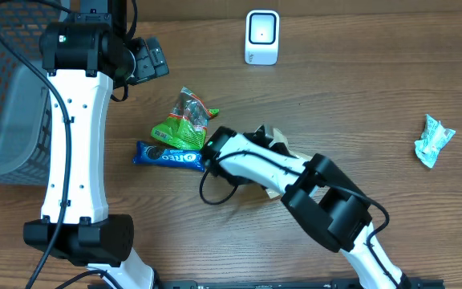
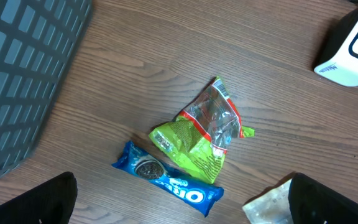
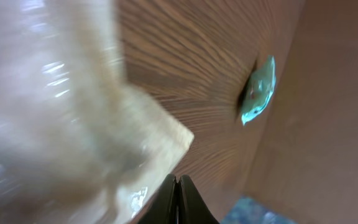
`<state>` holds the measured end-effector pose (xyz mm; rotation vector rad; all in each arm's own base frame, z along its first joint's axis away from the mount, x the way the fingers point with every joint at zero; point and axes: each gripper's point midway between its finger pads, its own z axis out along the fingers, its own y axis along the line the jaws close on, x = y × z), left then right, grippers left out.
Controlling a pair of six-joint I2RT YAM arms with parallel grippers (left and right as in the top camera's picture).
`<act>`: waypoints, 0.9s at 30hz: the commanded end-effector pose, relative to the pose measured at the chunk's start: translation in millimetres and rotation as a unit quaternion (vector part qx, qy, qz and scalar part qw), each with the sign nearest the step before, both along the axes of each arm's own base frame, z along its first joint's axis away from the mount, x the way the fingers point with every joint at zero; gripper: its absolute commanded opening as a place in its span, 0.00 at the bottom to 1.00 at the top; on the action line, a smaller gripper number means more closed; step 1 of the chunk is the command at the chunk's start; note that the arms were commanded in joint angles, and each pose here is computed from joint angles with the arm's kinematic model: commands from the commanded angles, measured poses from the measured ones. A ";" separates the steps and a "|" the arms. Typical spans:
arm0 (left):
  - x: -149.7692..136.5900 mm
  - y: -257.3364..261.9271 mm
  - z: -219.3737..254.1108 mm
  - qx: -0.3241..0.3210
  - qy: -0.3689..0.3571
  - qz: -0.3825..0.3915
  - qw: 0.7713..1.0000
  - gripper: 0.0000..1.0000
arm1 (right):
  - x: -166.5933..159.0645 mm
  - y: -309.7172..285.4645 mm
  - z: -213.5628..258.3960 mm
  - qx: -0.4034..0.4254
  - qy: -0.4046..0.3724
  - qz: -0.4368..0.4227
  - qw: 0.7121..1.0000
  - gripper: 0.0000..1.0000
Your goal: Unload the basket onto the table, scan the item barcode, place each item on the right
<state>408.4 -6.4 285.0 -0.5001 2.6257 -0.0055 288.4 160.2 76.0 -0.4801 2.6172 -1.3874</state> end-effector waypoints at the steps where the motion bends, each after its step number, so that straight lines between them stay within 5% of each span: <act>1: 3.0 -0.3 -2.8 0.002 0.002 -0.007 1.000 1.00 | 12.0 -16.4 28.4 0.062 -0.078 -0.077 0.992 0.04; 4: 3.0 -0.3 -2.8 0.002 0.002 -0.007 1.000 1.00 | 19.9 -34.4 44.7 0.123 -0.093 -0.149 0.977 0.10; 8: 3.0 -0.3 -2.8 0.002 0.002 -0.007 1.000 1.00 | 41.3 -38.9 57.7 0.293 -0.036 -0.188 0.937 0.47; 12: 3.0 -0.1 -2.8 0.002 0.002 -0.007 1.000 1.00 | 59.6 -13.8 77.0 0.553 0.079 -0.126 0.820 0.85; 15: 10.8 -0.9 1.2 0.000 -0.015 -0.007 1.000 1.00 | 66.8 -37.9 84.3 0.643 0.104 -0.144 0.745 0.89; 19: 21.4 -6.7 6.8 -0.014 -0.040 -0.014 0.999 1.00 | 61.6 -71.9 69.4 0.685 0.115 -0.168 0.699 0.89; 27: 27.3 -37.4 8.9 -0.090 -0.049 -0.058 0.993 0.94 | 46.3 -72.3 14.6 0.718 0.134 -0.136 0.670 0.89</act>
